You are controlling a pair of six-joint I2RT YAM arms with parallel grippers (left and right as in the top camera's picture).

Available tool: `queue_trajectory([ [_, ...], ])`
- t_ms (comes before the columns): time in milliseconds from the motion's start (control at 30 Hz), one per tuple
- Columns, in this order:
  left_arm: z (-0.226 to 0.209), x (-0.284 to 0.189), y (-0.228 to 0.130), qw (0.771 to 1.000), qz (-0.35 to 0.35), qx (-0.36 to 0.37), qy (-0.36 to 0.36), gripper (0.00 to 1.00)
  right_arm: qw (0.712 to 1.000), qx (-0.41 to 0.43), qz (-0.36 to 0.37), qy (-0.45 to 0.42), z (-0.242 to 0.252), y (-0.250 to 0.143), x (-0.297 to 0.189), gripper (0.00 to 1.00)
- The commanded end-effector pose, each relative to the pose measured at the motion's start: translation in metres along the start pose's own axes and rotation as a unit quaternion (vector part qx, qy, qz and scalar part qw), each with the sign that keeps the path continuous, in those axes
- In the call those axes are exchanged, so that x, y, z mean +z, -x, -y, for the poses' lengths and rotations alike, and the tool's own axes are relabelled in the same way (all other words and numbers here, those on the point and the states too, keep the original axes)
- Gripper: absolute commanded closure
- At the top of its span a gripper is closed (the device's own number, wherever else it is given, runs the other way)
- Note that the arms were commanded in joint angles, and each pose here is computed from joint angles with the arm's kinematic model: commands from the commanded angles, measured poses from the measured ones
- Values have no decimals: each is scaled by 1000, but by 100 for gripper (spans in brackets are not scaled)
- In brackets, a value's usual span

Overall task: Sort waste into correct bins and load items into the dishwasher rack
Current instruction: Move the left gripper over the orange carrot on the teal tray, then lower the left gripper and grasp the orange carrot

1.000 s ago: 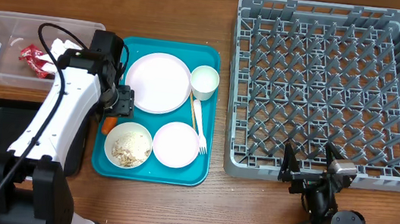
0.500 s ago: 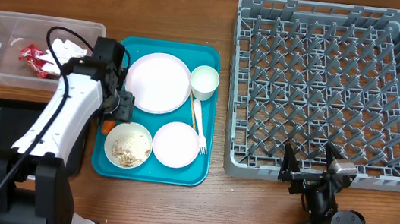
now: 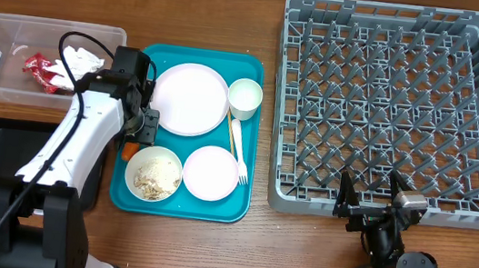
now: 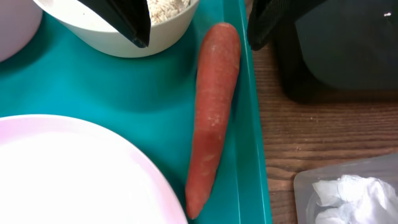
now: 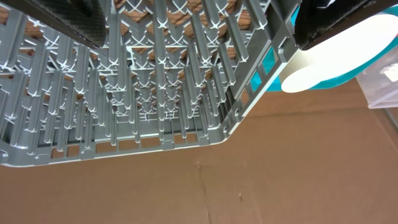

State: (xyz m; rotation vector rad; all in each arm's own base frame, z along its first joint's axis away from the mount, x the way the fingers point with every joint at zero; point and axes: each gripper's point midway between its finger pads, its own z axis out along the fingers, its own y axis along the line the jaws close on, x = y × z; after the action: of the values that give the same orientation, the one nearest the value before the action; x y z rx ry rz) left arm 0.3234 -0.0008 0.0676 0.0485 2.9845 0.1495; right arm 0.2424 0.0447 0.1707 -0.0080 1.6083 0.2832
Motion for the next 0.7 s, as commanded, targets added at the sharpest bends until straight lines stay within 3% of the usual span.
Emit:
queue_trajectory([
  [0, -5, 7, -4, 1000, -5, 12, 16, 48, 1000, -2, 3, 1, 0, -1, 0, 0],
  [667, -2, 45, -1, 999, -22, 23, 18, 49, 1000, -2, 3, 1, 0, -1, 0, 0],
])
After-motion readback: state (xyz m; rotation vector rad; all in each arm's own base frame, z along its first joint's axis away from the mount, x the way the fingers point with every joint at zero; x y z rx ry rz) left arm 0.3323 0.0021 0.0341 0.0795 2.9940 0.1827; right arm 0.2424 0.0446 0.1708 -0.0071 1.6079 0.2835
